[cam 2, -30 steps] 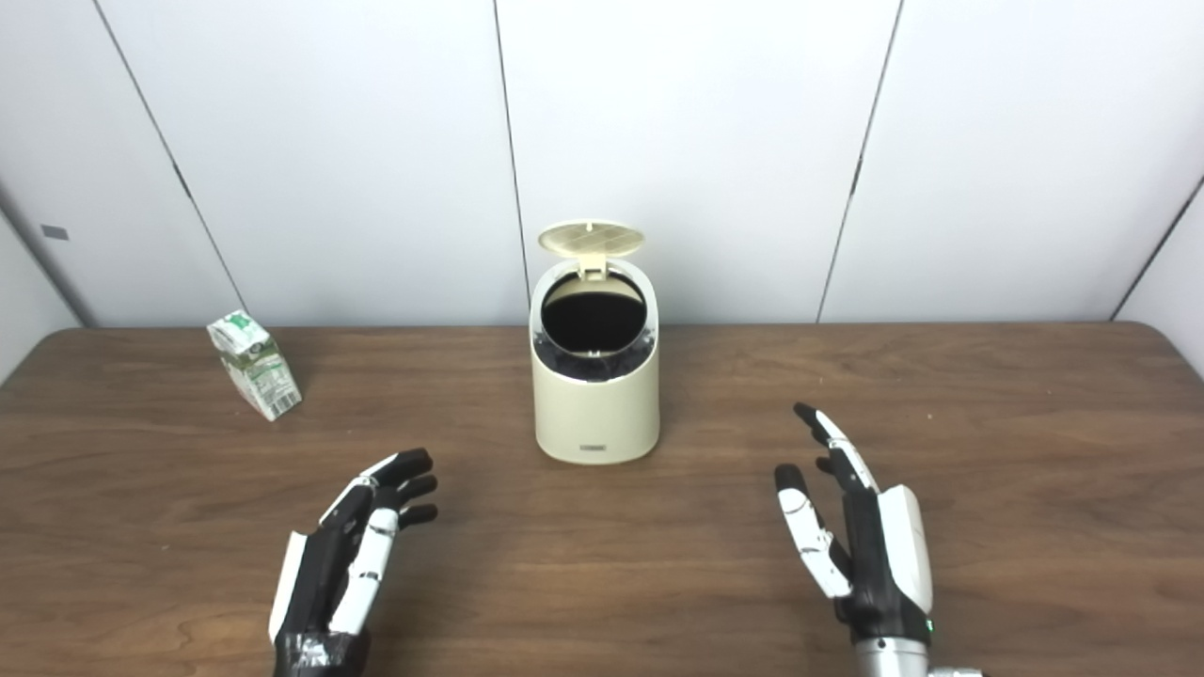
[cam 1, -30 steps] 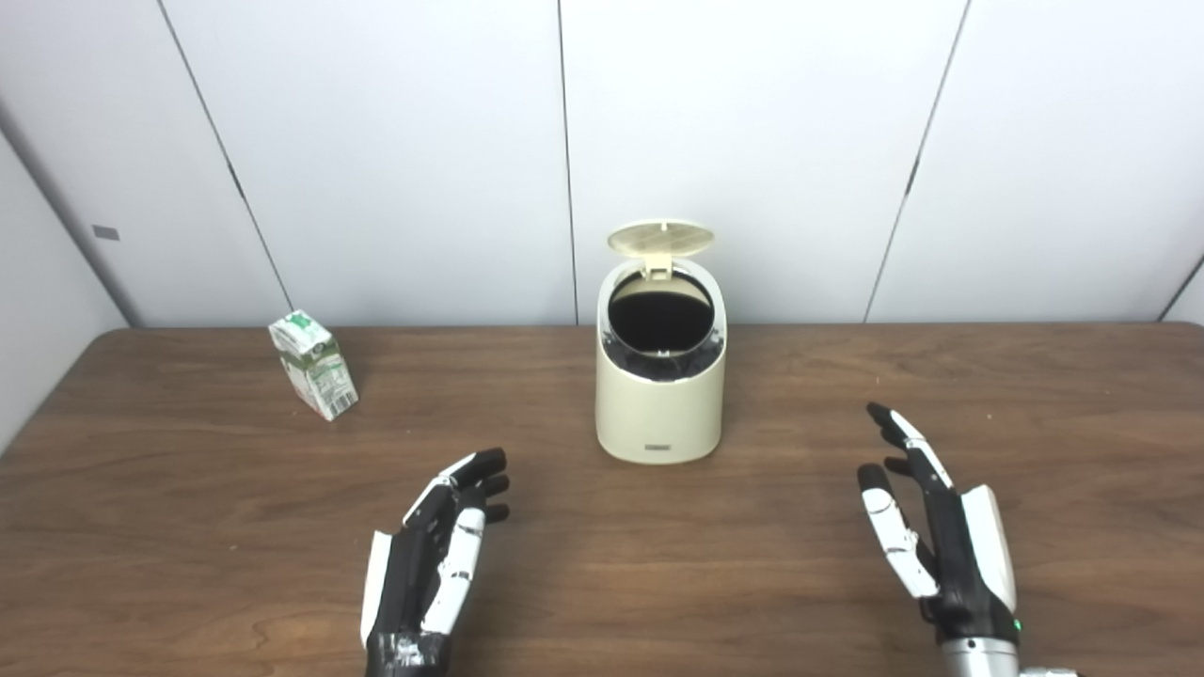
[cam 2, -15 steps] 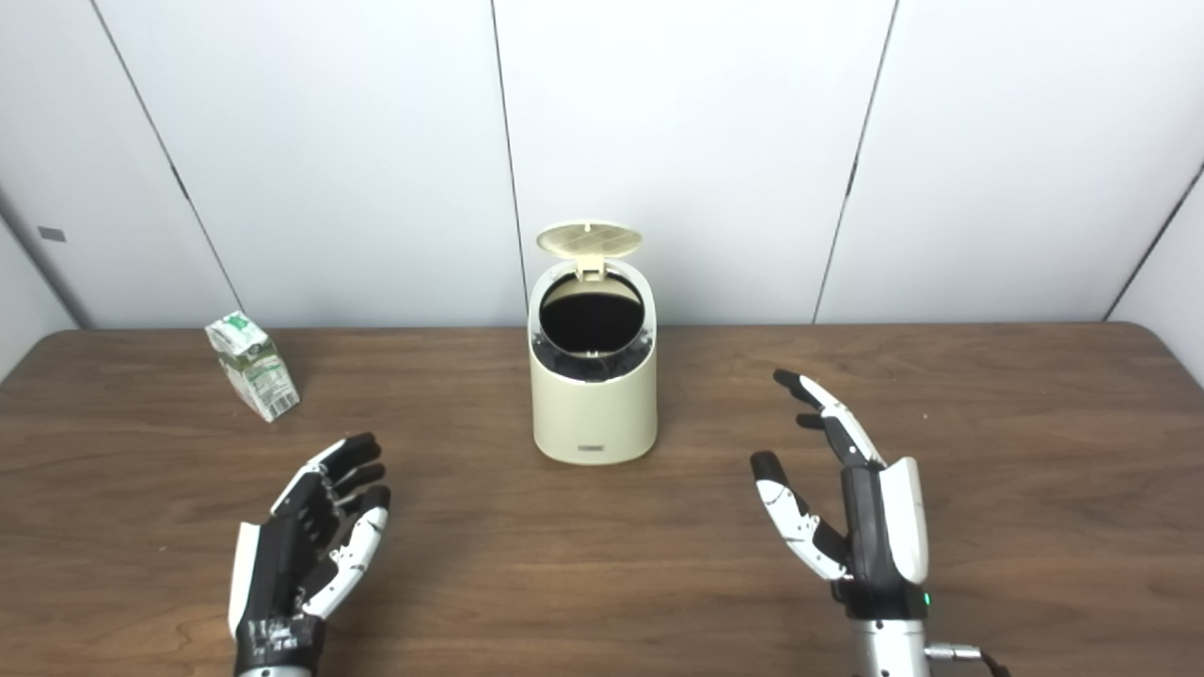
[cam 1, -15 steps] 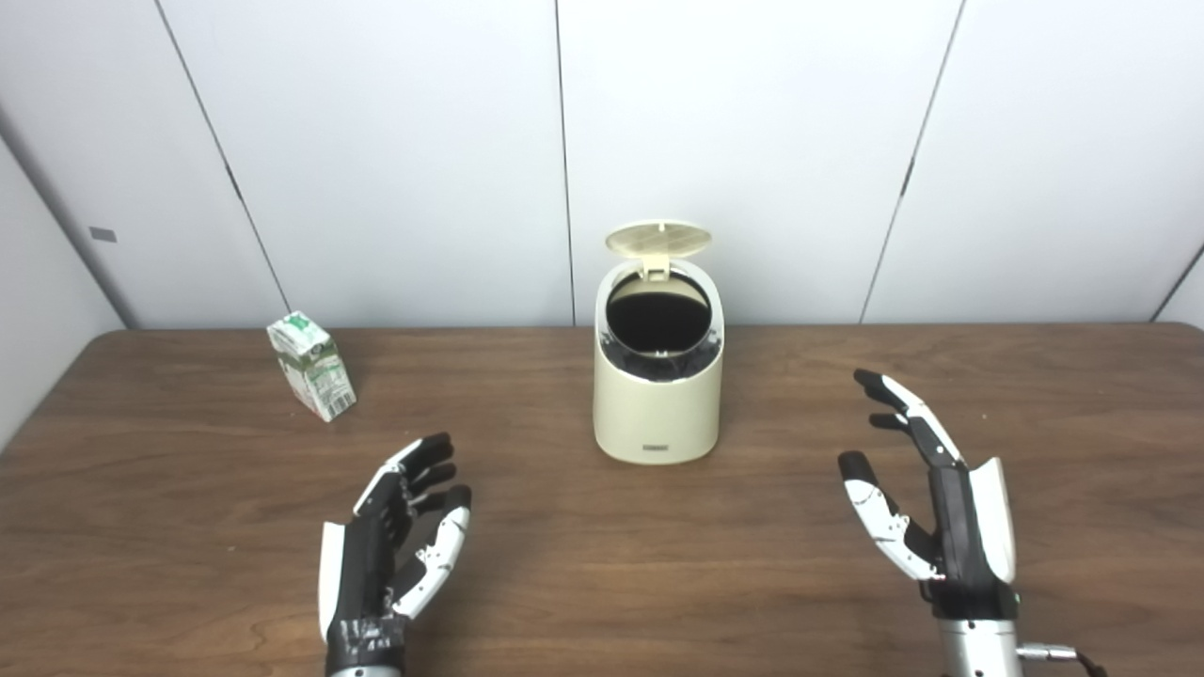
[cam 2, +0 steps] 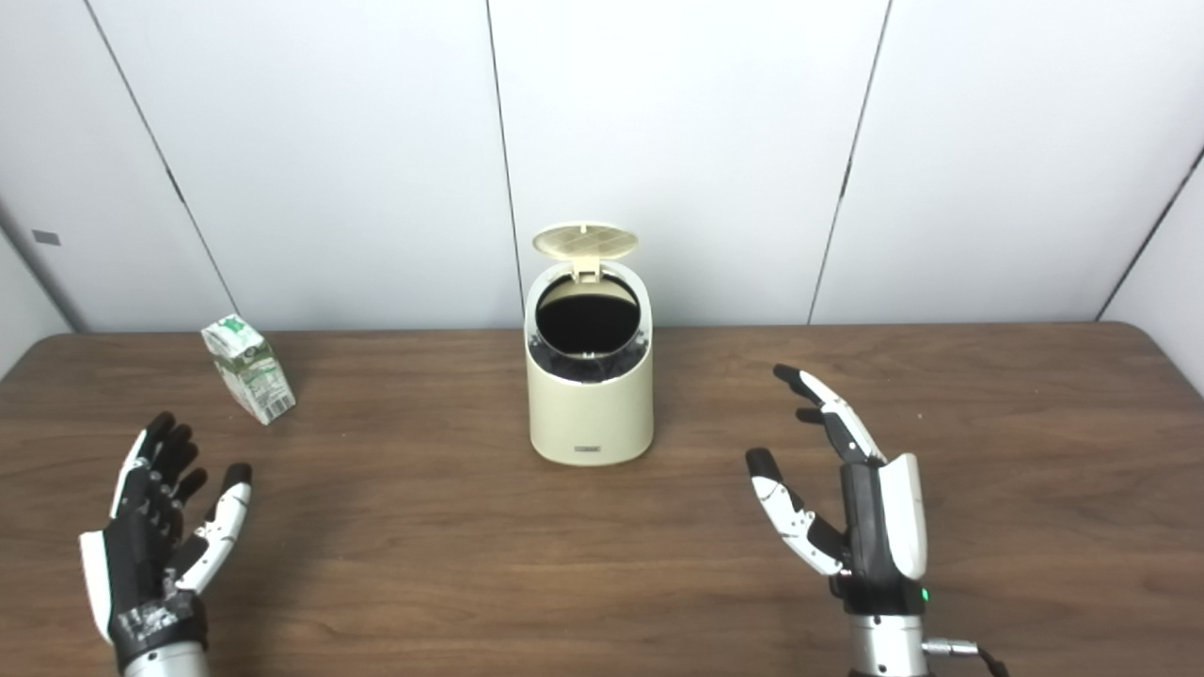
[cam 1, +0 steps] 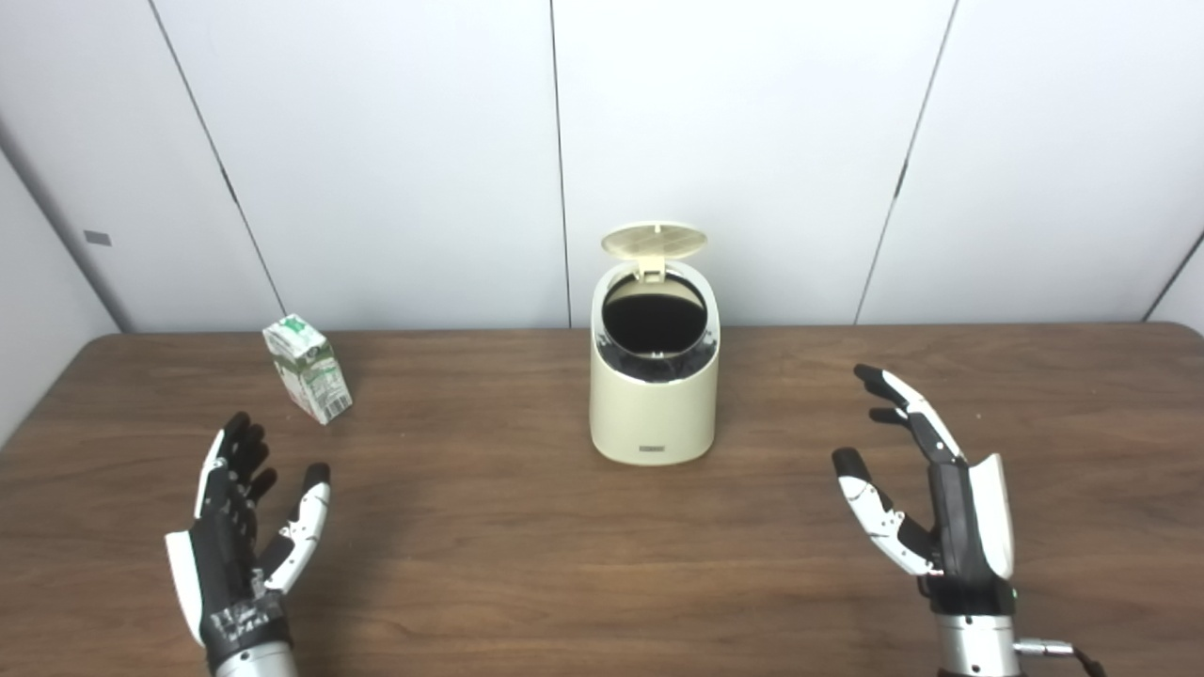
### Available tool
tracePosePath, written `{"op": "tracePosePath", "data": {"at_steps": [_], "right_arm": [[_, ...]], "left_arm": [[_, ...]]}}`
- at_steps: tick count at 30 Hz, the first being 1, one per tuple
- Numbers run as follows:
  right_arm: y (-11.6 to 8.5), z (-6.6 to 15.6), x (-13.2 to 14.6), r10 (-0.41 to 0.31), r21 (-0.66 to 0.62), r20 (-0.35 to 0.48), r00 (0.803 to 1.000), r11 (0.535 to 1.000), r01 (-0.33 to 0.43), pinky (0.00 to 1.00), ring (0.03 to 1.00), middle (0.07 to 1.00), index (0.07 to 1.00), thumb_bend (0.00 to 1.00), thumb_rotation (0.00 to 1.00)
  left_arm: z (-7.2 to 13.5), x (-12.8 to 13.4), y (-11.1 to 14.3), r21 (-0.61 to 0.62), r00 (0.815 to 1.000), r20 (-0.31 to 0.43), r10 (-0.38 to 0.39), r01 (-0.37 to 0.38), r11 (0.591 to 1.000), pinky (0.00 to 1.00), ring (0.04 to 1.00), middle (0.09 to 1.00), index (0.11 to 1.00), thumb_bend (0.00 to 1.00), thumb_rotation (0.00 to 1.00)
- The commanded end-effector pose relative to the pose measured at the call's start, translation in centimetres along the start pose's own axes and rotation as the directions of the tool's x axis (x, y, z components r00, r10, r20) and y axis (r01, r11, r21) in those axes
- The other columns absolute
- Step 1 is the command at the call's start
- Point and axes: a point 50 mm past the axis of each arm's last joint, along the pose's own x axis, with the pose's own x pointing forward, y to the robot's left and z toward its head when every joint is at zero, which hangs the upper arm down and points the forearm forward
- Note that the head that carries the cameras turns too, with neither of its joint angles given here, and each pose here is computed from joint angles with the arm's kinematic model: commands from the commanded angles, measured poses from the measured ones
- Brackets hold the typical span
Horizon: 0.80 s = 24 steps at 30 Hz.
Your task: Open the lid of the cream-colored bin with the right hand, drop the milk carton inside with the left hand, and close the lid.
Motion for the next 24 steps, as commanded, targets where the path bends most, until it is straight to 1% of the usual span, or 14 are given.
{"op": "tracePosePath", "data": {"at_steps": [1,3,5,7,10,13,14,15,16,17,18,19,22,24], "right_arm": [[-0.9,-1.5,-0.7,0.014,-0.031,0.004,1.0,0.999,-0.014,0.7,0.805,0.815,0.79,0.17,0.6],[-1.2,-1.7,-0.7,0.022,-0.039,0.002,1.0,0.999,-0.022,0.71,0.81,0.818,0.794,0.17,0.63],[-1.6,-2.0,-0.7,0.031,-0.042,-0.008,0.999,0.999,-0.031,0.72,0.823,0.829,0.807,0.18,0.7],[-1.8,-2.3,-0.7,0.037,-0.048,-0.008,0.999,0.998,-0.037,0.72,0.826,0.832,0.811,0.18,0.71],[-2.3,-2.8,-0.6,0.042,-0.042,-0.009,0.999,0.998,-0.042,0.73,0.83,0.832,0.812,0.19,0.69],[-2.7,-3.5,-0.4,0.04,-0.041,-0.016,0.999,0.998,-0.041,0.72,0.828,0.831,0.808,0.2,0.68],[-2.9,-3.7,-0.3,0.039,-0.038,-0.019,0.999,0.998,-0.04,0.72,0.827,0.831,0.807,0.2,0.66],[-3.0,-3.9,-0.2,0.039,-0.038,-0.021,0.999,0.999,-0.039,0.72,0.826,0.831,0.804,0.2,0.63],[-3.1,-4.0,-0.1,0.038,-0.038,-0.022,0.999,0.999,-0.039,0.72,0.826,0.831,0.803,0.2,0.62],[-3.3,-4.2,0.0,0.04,-0.043,-0.022,0.999,0.998,-0.041,0.72,0.825,0.832,0.802,0.2,0.61],[-3.5,-4.5,0.1,0.041,-0.05,-0.021,0.999,0.998,-0.042,0.72,0.825,0.832,0.802,0.2,0.61],[-3.7,-4.7,0.3,0.04,-0.06,-0.017,0.999,0.997,-0.041,0.72,0.823,0.832,0.803,0.19,0.61],[-4.2,-5.1,0.8,0.034,-0.075,-0.008,0.999,0.997,-0.035,0.7,0.807,0.82,0.793,0.21,0.71],[-4.5,-5.2,1.2,0.038,-0.085,0.005,0.999,0.996,-0.037,0.68,0.797,0.812,0.786,0.21,0.73]], "left_arm": [[1.2,1.6,0.5,0.007,0.996,0.085,0.017,-0.018,1.0,0.97,0.963,0.963,0.968,0.59,0.19],[1.3,2.2,1.1,0.026,0.995,0.091,0.031,-0.033,0.999,0.96,0.963,0.969,0.978,0.64,0.21],[1.4,2.6,1.6,0.052,0.994,0.101,0.047,-0.053,0.997,0.94,0.958,0.966,0.977,0.67,0.24],[1.7,3.3,2.2,0.084,0.99,0.118,0.079,-0.089,0.992,0.91,0.948,0.961,0.965,0.7,0.26],[2.8,4.5,2.8,0.088,0.984,0.155,0.09,-0.105,0.991,0.94,0.98,0.991,0.991,0.73,0.31],[3.2,5.8,3.5,0.081,0.985,0.168,0.048,-0.063,0.995,0.96,0.997,1.0,1.0,0.79,0.35],[3.5,6.4,3.8,0.092,0.984,0.172,0.037,-0.054,0.994,0.94,0.995,1.0,1.0,0.83,0.38],[3.7,7.0,4.0,0.101,0.984,0.176,0.029,-0.048,0.994,0.86,0.957,0.999,1.0,0.9,0.4],[3.9,7.4,4.1,0.106,0.984,0.177,0.025,-0.044,0.993,0.84,0.945,0.997,1.0,0.92,0.41],[4.0,7.9,4.3,0.11,0.984,0.178,0.02,-0.04,0.993,0.85,0.947,0.998,1.0,0.95,0.41],[4.2,8.6,4.5,0.114,0.984,0.176,0.013,-0.033,0.993,0.85,0.947,0.998,1.0,0.95,0.41],[4.5,9.3,4.8,0.115,0.986,0.169,0.004,-0.023,0.993,0.88,0.963,1.0,1.0,0.98,0.41],[5.0,10.9,5.4,0.114,0.99,0.137,-0.03,0.014,0.993,0.97,0.994,1.0,1.0,1.0,0.41],[5.3,11.9,5.8,0.121,0.994,0.095,-0.048,0.036,0.992,0.98,0.999,1.0,1.0,1.0,0.42]]}}
